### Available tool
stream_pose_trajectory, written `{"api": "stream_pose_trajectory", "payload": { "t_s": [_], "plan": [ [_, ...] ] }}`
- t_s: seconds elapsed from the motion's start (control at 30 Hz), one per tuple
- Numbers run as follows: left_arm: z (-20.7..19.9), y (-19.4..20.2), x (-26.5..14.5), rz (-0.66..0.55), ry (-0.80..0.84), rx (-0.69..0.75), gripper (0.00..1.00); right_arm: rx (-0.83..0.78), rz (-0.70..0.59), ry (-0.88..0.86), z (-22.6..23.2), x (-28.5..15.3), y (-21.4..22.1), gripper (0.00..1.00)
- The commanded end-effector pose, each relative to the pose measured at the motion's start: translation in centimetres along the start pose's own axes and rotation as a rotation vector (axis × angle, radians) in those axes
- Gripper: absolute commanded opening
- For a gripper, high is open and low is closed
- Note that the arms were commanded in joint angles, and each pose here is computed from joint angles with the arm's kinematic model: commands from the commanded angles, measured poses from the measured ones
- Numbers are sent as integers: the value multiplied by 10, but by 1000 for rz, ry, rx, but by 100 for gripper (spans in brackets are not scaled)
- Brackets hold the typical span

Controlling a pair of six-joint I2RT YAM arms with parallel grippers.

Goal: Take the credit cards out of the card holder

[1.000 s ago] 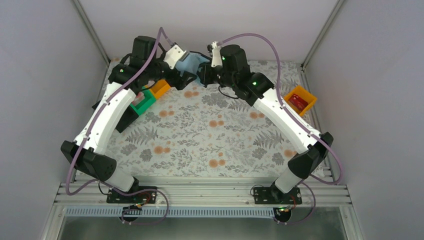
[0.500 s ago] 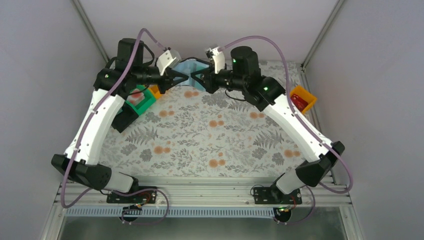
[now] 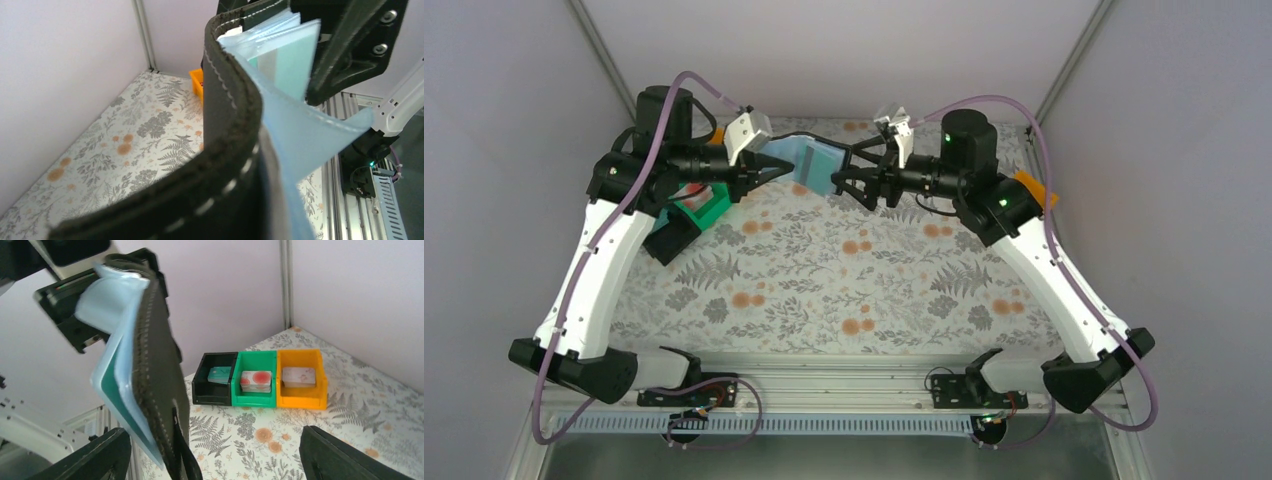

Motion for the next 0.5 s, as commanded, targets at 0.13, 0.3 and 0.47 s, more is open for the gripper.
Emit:
{"api": "stream_pose_trajectory", "payload": {
  "t_s": [0.13,0.3,0.47],
  "plan": [
    [-6,-6,-4,-24,23,30,2,-104,-26,-25,10,-12,-8,85],
    [-8,-8,-5,-33,35,31,2,-70,-40,-24,5,-5,-12,76],
    [-9,-9,-3,-37,51,23,2,-36,-35,-54,1,7,-10,77]
  ]
}}
Point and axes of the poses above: each gripper's point midway between its finger pads, its own x axis out along the fingers, its own z axis along the line the jaws close on, y = z × x, the point moved 3 cm from there along -x, back along the fingers, and after that the axes turned 6 degrees about -x, right-handed, at the moved point
